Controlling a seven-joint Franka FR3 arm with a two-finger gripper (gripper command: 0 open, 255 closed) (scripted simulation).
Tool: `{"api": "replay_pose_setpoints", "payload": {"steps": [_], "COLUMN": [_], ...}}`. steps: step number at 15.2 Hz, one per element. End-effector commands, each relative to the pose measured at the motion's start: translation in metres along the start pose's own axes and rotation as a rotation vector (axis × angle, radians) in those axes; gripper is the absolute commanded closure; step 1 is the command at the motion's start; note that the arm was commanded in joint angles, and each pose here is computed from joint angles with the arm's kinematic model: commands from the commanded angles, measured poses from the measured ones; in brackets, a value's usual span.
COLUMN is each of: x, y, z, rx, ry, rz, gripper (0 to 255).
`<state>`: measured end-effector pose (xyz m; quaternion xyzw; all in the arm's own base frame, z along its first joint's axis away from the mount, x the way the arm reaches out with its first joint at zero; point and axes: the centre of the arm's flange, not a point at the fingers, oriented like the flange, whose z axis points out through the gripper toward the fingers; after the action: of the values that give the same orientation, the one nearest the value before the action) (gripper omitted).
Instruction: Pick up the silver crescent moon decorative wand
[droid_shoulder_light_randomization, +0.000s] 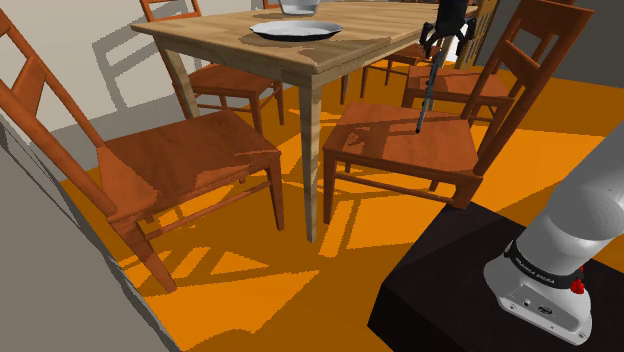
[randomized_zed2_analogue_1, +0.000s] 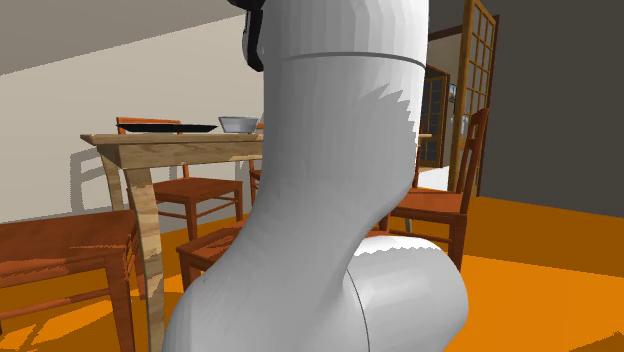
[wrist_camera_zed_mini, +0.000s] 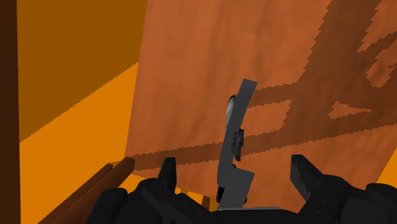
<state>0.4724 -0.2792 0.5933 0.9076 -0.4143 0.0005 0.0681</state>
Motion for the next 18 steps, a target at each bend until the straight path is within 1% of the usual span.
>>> {"api": "replay_pose_setpoints", "payload": {"steps": [1,4,5,14,18], "x": [0.0,0.0,0.001,0.0,0.001], "y": [-0.001,-0.002,-0.002,-0.002,0.0], "z": [0.011,0.019,0.02,0.019,-0.002], "rx": [0.0,0.0,0.0,0.0,0.0], "ry": [0.0,0.0,0.0,0.0,0.0], "rz": [0.001,0.001,0.001,0.001,0.001], "gripper": [0,0,255,255,255]}}
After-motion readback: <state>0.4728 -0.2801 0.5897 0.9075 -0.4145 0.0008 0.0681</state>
